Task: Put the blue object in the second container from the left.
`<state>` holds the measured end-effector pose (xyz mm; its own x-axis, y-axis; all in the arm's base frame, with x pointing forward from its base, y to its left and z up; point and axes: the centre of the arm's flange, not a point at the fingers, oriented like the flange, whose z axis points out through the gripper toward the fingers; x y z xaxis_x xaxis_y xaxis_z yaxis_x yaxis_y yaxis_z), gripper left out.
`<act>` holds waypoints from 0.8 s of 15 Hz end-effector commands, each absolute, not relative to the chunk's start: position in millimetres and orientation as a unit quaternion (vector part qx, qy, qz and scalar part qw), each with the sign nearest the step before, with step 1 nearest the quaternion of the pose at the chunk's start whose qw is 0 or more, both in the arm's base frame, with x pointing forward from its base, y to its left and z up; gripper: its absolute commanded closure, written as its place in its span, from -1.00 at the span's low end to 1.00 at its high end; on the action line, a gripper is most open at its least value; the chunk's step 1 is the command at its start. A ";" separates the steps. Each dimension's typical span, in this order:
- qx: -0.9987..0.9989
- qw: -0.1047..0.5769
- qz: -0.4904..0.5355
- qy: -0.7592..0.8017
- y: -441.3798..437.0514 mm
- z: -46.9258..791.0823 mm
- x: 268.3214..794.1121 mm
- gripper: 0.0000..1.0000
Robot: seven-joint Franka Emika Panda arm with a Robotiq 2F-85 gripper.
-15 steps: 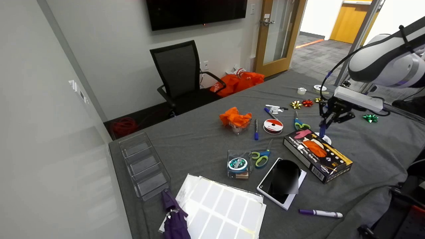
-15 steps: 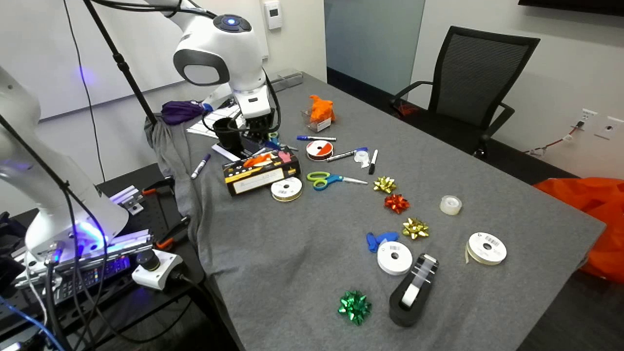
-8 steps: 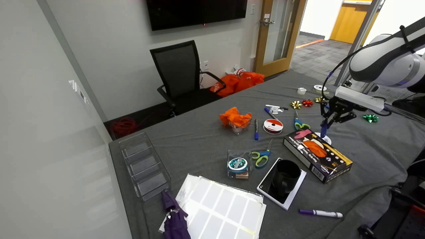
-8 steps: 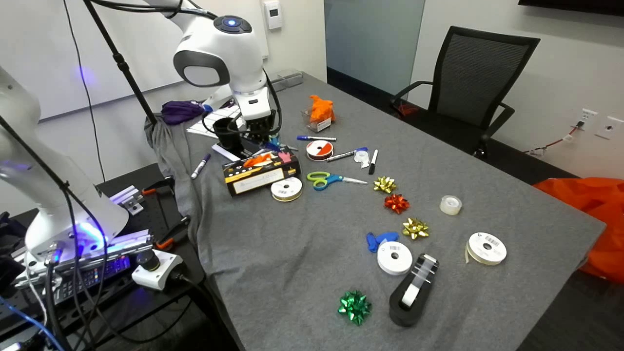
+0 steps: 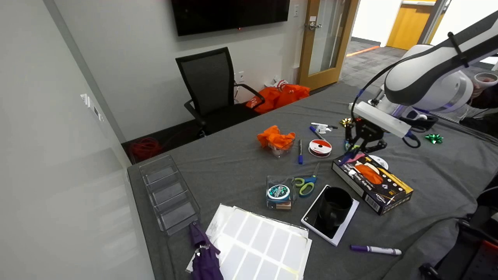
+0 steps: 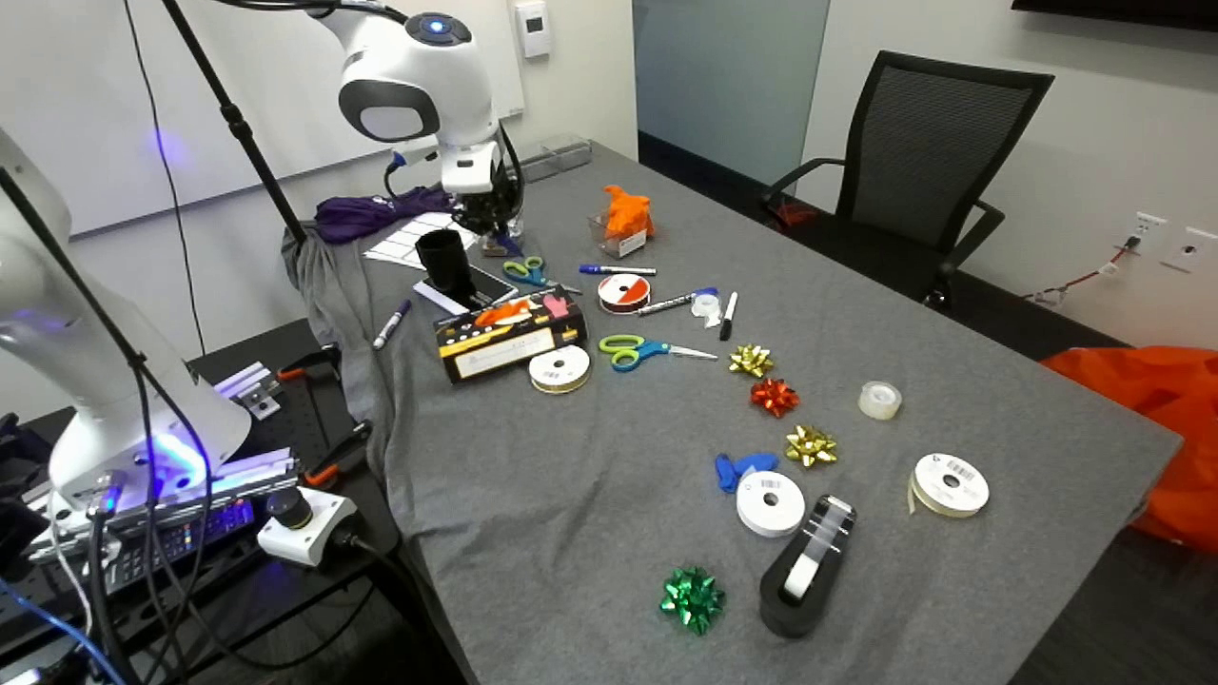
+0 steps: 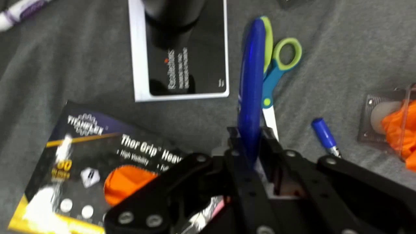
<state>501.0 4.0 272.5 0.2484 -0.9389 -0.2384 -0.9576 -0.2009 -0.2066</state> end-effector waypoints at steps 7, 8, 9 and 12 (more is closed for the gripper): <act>-0.671 0.134 -0.009 0.729 141.4 257.2 572.6 0.91; -0.666 0.126 -0.019 0.735 150.1 258.4 578.1 0.91; -0.663 0.118 -0.028 0.739 159.3 257.4 578.8 0.91; -0.653 0.113 -0.045 0.748 186.3 263.4 584.7 0.91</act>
<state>568.1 157.8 254.5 -0.0924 -0.9868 -0.1327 -0.9692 0.1197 -0.2153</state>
